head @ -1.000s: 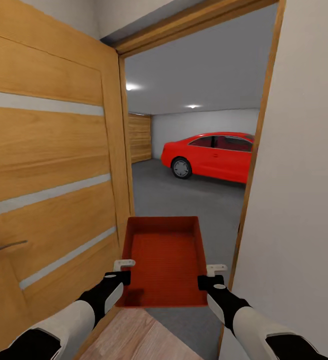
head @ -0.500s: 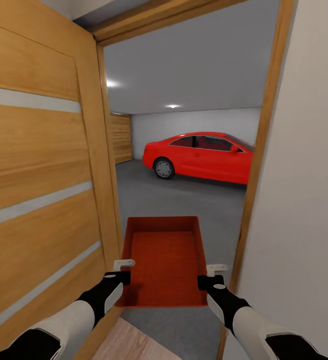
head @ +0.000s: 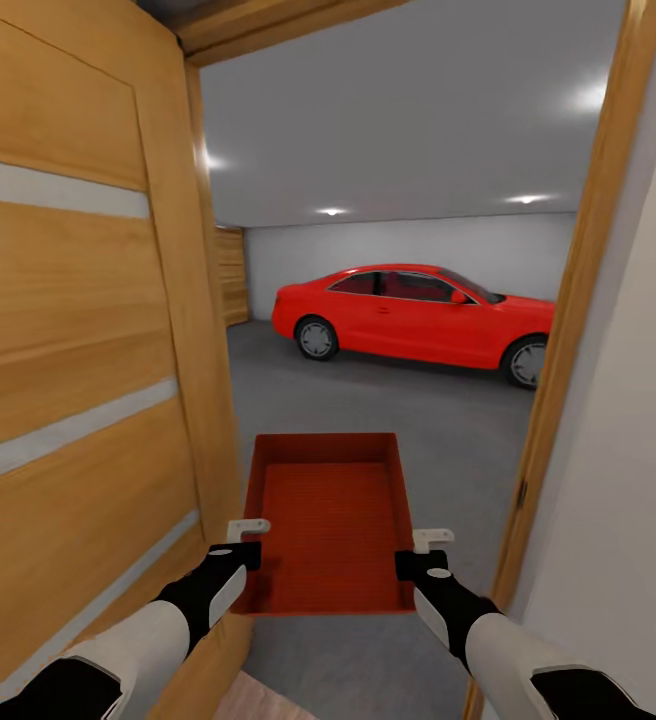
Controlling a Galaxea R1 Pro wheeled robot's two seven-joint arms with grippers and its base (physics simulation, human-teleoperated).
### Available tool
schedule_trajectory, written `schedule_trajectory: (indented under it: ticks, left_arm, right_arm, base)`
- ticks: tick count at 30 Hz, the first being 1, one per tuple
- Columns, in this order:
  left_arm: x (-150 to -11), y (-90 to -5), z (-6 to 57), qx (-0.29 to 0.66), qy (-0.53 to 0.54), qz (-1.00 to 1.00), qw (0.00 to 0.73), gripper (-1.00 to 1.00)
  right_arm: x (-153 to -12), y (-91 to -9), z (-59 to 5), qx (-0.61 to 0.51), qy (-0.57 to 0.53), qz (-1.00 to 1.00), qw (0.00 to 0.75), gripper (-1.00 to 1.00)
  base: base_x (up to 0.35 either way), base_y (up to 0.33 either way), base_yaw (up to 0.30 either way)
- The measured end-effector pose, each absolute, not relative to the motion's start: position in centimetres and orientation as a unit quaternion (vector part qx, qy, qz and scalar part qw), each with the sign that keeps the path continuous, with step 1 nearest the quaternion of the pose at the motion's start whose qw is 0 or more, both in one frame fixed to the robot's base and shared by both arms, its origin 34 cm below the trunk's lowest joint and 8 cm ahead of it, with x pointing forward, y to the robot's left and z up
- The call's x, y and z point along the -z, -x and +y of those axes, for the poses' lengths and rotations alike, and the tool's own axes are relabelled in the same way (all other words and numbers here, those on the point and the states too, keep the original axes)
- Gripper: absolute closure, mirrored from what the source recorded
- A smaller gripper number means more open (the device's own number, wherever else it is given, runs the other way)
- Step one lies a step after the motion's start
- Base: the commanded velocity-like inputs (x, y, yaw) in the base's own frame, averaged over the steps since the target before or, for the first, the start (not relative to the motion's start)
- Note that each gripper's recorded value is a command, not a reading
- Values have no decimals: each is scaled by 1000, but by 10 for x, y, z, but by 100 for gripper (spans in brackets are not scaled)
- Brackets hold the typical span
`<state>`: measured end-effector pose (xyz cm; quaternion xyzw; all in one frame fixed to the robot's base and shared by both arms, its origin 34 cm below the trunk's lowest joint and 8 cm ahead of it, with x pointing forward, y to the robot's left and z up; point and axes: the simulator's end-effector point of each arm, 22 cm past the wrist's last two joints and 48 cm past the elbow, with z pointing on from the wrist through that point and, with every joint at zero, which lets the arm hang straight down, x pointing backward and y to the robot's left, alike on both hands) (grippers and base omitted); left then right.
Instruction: Move the two storage containers from the living room to the garage. In the garage, place one container on the floor and stack the other container on top of it (either order is fine).
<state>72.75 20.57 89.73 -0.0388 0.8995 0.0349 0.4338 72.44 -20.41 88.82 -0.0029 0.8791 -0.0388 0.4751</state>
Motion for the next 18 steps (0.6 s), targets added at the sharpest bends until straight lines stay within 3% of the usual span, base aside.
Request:
schedule_trajectory:
  ticks: [18]
  left_arm:
    - [-897, -727, 206, -35, 39, 900, 434, 100]
  right_arm:
    - [-888, -724, -204, 39, 3, 879, 475, 100]
  base:
    - [286, 241, -286]
